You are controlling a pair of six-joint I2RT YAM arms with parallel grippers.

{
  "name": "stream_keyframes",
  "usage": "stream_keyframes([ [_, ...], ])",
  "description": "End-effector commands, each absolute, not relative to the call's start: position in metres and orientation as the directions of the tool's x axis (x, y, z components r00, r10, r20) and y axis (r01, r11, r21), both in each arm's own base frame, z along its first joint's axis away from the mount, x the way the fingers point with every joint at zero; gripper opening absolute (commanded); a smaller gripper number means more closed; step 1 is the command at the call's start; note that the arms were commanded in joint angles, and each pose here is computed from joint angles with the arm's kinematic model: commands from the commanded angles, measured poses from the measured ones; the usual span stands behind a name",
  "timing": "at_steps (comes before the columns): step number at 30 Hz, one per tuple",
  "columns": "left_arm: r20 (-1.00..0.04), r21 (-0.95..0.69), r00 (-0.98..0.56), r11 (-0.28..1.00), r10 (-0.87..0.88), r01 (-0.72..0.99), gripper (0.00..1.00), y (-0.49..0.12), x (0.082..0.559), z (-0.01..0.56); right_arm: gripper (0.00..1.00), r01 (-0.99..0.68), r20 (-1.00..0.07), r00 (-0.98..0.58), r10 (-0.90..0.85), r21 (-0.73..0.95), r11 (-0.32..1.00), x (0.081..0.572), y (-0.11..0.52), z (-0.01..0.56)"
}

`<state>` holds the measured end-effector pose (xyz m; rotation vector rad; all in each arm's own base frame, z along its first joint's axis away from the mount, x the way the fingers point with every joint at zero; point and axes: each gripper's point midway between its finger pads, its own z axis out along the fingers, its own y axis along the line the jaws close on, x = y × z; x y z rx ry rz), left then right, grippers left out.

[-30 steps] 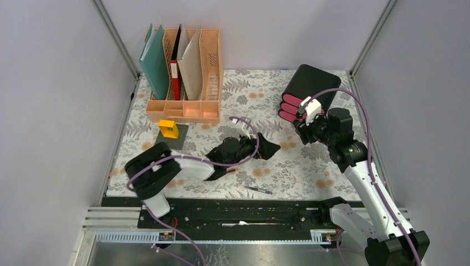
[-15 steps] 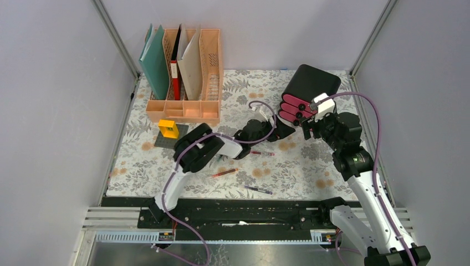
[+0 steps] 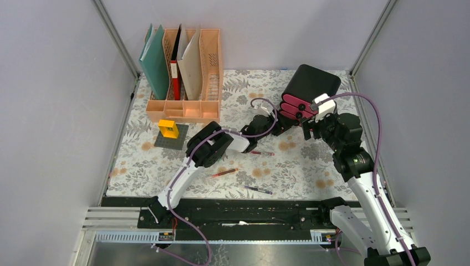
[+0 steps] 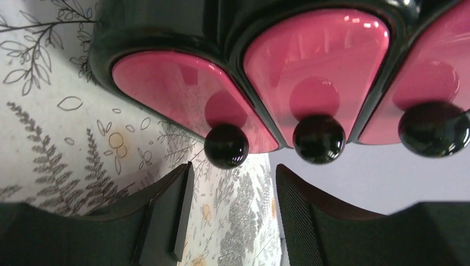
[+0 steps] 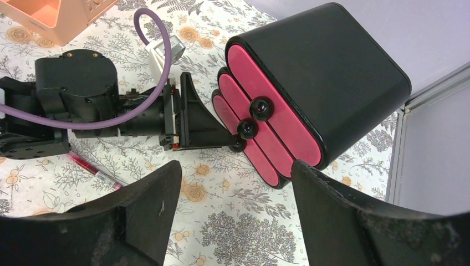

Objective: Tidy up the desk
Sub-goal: Open the drawer in the storage box.

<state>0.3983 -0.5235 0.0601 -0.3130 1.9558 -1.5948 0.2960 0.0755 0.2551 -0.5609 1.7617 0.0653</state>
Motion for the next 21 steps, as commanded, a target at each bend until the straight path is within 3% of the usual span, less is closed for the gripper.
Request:
stream_keyframes([
  [1, -0.231, -0.967, -0.800, 0.221, -0.554, 0.127, 0.60, -0.531, 0.410, 0.051, 0.79, -0.378, -0.944, -0.110, -0.311, -0.249, 0.892, 0.299, 0.074, 0.269],
  [14, -0.197, -0.972, -0.813, 0.219, -0.548, 0.089, 0.38, -0.538, 0.414, 0.037, 0.79, -0.389, -0.943, -0.110, -0.313, -0.248, 0.887, 0.299, 0.076, 0.267],
  [21, -0.210, -0.973, -0.814, 0.197, -0.542, 0.119, 0.18, -0.533, 0.407, 0.050, 0.79, -0.396, -0.943, -0.114, -0.314, -0.247, 0.885, 0.299, 0.077, 0.264],
])
